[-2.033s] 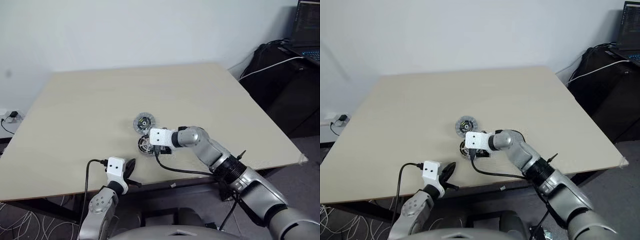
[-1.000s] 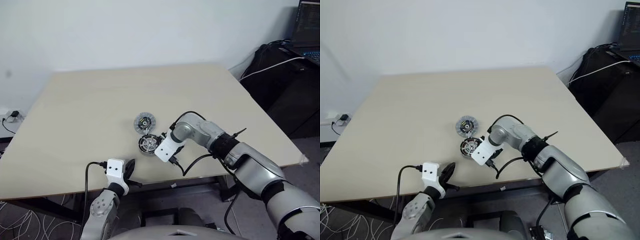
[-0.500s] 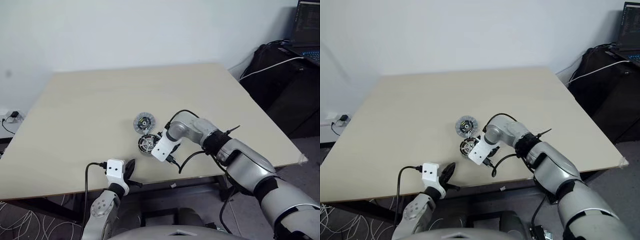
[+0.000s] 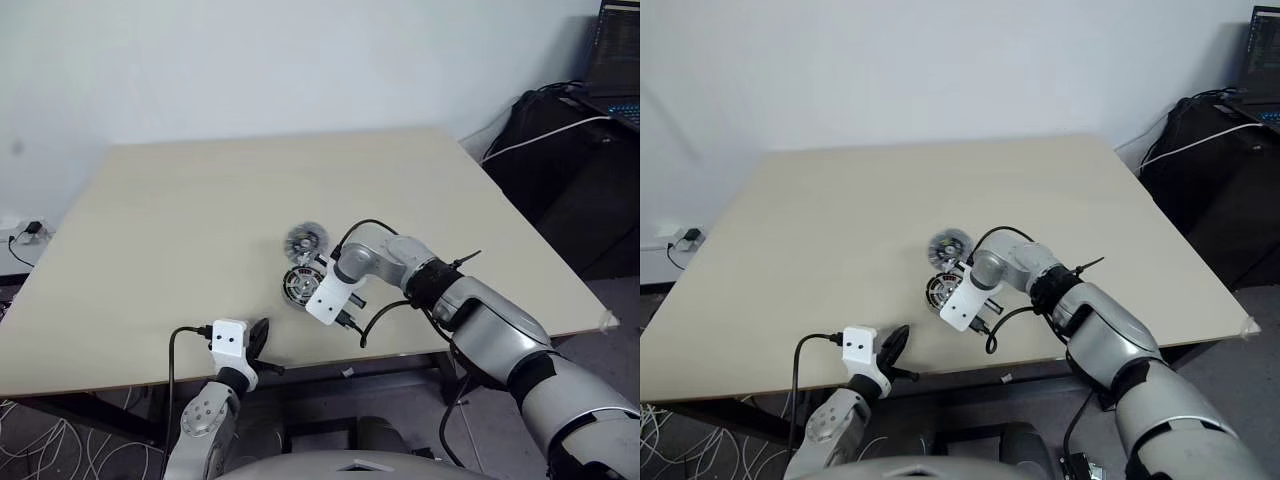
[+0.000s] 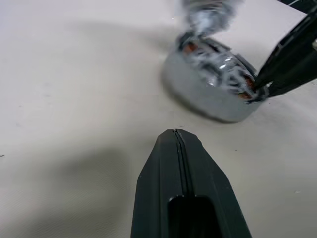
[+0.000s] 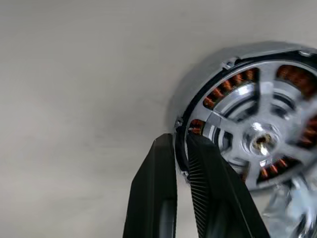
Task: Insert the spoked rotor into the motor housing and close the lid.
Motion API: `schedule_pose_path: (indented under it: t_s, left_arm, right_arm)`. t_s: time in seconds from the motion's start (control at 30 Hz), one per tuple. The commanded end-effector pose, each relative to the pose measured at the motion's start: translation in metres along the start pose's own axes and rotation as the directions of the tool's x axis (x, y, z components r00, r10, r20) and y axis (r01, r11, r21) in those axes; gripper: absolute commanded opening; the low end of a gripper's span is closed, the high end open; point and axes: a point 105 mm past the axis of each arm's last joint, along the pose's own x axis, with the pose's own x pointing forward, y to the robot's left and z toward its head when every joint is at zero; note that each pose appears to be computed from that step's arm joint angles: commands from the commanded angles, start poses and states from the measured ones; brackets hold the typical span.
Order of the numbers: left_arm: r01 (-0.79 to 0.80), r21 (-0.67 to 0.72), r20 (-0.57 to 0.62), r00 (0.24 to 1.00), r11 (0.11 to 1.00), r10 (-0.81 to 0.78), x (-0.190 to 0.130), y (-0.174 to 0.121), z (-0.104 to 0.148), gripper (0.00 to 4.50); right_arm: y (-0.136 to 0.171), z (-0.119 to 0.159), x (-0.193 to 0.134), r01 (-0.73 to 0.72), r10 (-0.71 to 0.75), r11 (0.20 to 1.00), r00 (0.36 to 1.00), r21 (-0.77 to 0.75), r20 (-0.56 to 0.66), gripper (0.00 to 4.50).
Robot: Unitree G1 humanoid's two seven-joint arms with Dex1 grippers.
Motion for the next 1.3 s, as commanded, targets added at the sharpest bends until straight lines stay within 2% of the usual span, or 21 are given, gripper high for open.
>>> schedule_pose_path:
  t_s: [0.03,0.43,0.6,0.87,1.03,1.13,1.3]
  left_arm:
    - [0.022,0.004,0.047,0.999,1.000,-0.022,0.004,-0.005,0.011,0.00]
    - [0.020,0.002,0.048,0.999,1.000,-0.020,0.003,-0.004,0.011,0.00]
    - [0.019,0.000,0.048,0.999,1.000,-0.019,0.004,-0.004,0.011,0.00]
    - [0.035,-0.002,0.046,0.998,0.999,-0.035,0.007,-0.006,0.011,0.00]
    - [0.043,-0.003,0.044,0.998,0.999,-0.043,0.009,-0.007,0.010,0.00]
    - [0.043,-0.007,0.043,0.998,0.999,-0.043,0.009,-0.007,0.010,0.00]
    - [0.043,-0.013,0.038,0.998,0.999,-0.043,0.009,-0.007,0.008,0.00]
  right_arm:
    - [-0.004,-0.002,-0.006,0.026,-0.026,1.000,1.000,0.003,-0.001,0.11]
    - [-0.008,-0.001,-0.008,0.060,-0.060,0.997,0.998,0.051,0.012,0.11]
    - [-0.016,-0.005,-0.022,0.140,-0.144,0.982,0.989,0.123,0.029,0.11]
    - [-0.002,-0.013,-0.050,0.186,-0.204,0.947,0.978,0.262,0.043,0.11]
    - [0.018,0.002,-0.057,0.121,-0.227,0.850,0.962,0.512,0.149,0.11]
    - [0.033,0.019,-0.059,0.002,-0.233,0.714,0.944,0.700,0.235,0.11]
    - [0.043,0.036,-0.071,-0.097,-0.238,0.576,0.930,0.811,0.280,0.11]
